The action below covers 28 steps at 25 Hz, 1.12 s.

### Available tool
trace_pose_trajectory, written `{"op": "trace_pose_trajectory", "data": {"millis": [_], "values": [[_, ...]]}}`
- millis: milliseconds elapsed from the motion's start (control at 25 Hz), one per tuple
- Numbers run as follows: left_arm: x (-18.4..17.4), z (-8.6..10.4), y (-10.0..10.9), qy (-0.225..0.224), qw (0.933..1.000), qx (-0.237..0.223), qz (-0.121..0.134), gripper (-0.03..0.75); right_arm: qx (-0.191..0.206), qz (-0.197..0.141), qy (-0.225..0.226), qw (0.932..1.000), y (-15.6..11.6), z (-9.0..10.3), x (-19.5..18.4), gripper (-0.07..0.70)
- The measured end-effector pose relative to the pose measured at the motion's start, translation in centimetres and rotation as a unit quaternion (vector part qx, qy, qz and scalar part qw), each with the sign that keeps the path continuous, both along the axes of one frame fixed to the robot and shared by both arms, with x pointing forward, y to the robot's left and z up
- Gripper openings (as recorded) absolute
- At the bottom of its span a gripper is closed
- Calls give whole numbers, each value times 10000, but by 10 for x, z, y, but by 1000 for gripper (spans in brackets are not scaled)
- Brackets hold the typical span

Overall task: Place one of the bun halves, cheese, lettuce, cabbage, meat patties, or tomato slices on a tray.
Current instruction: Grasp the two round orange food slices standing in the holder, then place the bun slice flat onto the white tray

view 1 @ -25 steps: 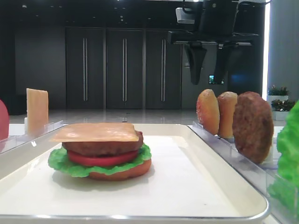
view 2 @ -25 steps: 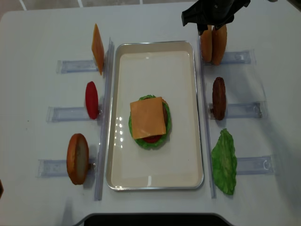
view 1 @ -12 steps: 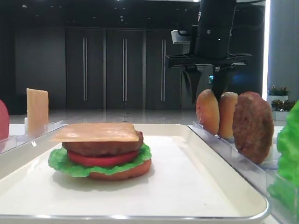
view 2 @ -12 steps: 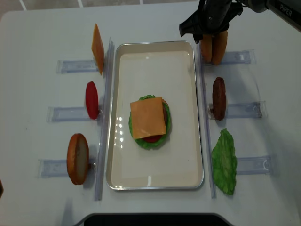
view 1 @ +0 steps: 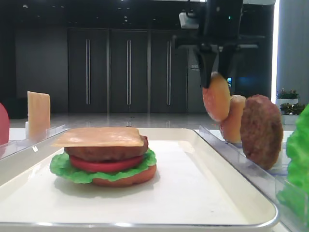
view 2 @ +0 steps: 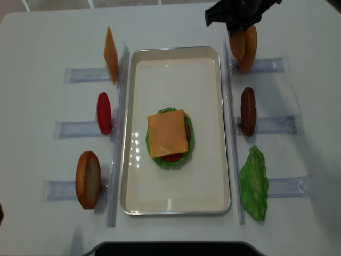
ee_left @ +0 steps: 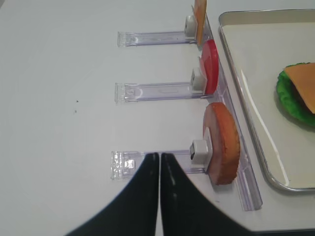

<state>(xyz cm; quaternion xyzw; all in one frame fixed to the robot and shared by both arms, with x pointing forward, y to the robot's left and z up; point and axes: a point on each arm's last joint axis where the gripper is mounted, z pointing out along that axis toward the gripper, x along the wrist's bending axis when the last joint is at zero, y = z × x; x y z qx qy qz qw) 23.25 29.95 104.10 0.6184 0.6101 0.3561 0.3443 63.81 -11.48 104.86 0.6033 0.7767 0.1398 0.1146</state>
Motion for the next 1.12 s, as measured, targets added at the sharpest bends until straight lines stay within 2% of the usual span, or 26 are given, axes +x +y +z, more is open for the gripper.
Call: {"op": "trace_pose_trajectory", "data": {"millis": [120, 280, 440, 640, 840, 920, 1040, 1080, 1120], "values": [[0, 0, 0, 0, 10000, 0, 0, -7, 42, 62, 128, 9999, 4, 18, -14, 225], [0, 0, 0, 0, 10000, 0, 0, -7, 80, 305, 230, 9992, 33, 23, -39, 225], [0, 0, 0, 0, 10000, 0, 0, -7, 171, 471, 414, 9979, 56, 24, -88, 224], [0, 0, 0, 0, 10000, 0, 0, -7, 359, 554, 522, 9965, 65, 7, -145, 224], [0, 0, 0, 0, 10000, 0, 0, -7, 796, 721, 534, 9928, 76, -2, -162, 224], [0, 0, 0, 0, 10000, 0, 0, -7, 1217, 997, 594, 9858, 83, -3, -164, 224], [0, 0, 0, 0, 10000, 0, 0, -7, 2128, 1396, 620, 9651, 94, 0, -163, 224], [0, 0, 0, 0, 10000, 0, 0, -7, 2322, 1518, 575, 9590, 94, 0, -161, 224], [0, 0, 0, 0, 10000, 0, 0, -7, 2554, 1503, 584, 9533, 93, 0, -158, 224]]}}
